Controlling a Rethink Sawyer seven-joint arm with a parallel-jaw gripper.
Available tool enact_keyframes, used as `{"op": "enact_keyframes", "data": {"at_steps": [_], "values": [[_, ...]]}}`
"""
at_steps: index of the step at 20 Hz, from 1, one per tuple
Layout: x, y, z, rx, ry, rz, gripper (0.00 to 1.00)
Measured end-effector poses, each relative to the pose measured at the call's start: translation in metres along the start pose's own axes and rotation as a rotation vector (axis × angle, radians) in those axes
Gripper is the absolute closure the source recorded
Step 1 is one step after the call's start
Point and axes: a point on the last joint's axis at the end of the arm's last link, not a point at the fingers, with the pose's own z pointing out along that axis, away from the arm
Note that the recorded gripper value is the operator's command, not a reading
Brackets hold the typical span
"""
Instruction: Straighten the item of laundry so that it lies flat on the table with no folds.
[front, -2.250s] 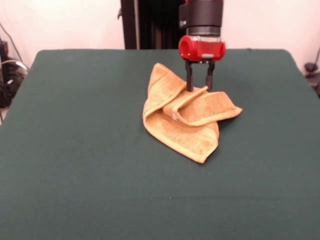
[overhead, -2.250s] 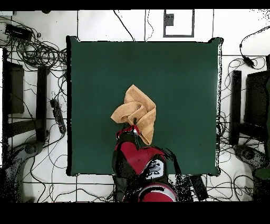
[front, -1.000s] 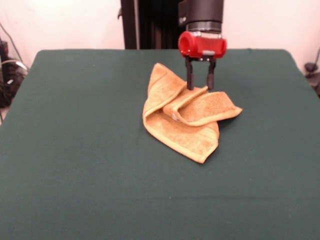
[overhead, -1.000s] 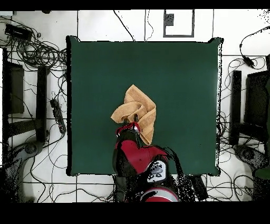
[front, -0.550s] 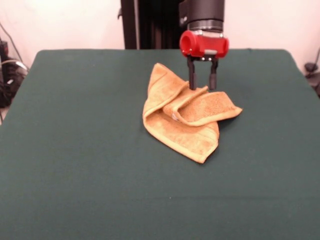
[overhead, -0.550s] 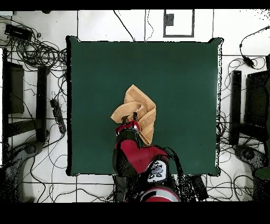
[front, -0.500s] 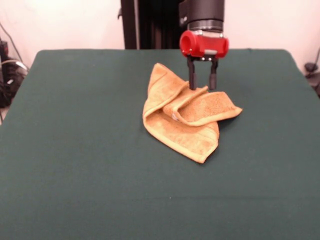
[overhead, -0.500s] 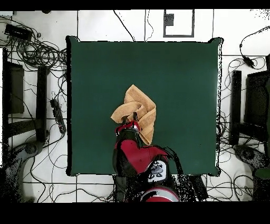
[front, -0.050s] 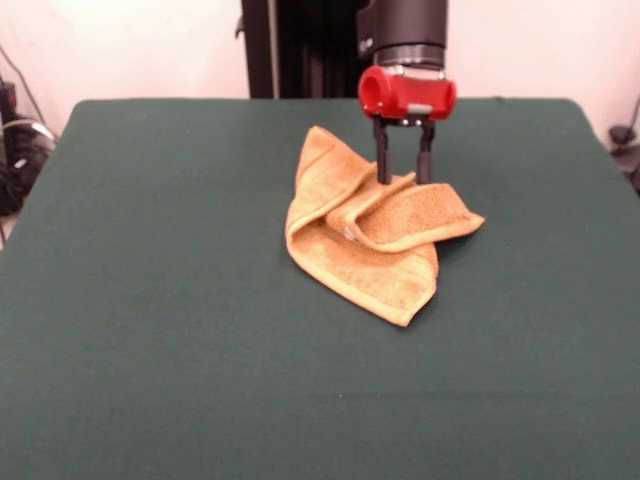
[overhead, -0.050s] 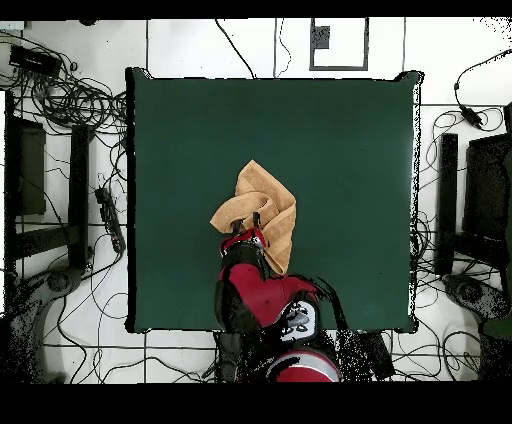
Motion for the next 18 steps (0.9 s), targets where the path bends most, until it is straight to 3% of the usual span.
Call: {"op": "enact_keyframes", "data": {"at_steps": [18], "values": [[0.0043, 0.0085, 0.0069, -0.006, -0.009, 0.001, 0.00]]}}
